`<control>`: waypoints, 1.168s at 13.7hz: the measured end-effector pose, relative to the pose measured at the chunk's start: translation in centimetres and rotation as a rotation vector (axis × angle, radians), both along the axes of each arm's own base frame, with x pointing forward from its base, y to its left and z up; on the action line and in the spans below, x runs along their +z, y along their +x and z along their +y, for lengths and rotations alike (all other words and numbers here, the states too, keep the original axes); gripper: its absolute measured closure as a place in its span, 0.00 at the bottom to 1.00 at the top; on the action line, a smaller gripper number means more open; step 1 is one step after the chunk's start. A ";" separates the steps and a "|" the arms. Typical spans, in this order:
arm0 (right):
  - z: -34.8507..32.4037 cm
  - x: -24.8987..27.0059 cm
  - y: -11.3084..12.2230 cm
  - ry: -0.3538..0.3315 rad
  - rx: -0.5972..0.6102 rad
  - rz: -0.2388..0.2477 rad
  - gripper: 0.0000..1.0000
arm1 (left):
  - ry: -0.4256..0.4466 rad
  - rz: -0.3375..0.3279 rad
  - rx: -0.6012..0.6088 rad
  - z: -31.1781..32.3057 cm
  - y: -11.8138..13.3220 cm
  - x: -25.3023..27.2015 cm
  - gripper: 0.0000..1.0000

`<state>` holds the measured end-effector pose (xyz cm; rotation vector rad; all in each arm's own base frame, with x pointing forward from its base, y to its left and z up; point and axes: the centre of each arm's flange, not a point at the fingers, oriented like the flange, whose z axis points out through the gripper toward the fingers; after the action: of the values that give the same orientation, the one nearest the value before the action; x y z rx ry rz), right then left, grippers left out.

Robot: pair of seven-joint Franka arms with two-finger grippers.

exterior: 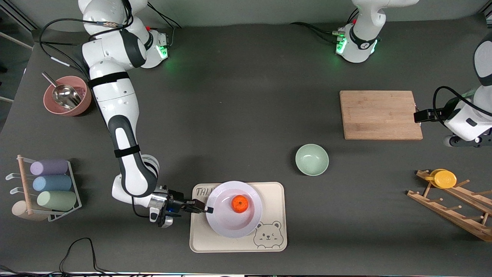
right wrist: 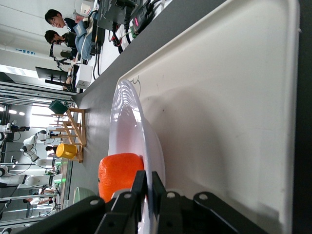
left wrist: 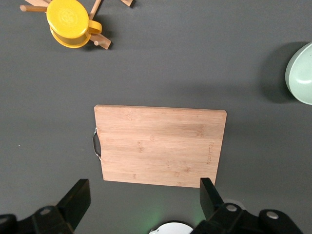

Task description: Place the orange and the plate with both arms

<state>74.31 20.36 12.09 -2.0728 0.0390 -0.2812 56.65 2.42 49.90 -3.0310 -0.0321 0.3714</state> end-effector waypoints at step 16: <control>0.6 0.4 0.2 -0.032 0.000 -0.022 0.92 | 0.000 0.000 0.000 0.0 0.0 0.0 0.00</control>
<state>74.47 20.94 12.45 -2.1012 0.0210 -0.3059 56.65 2.41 49.90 -3.0310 -0.0319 0.3714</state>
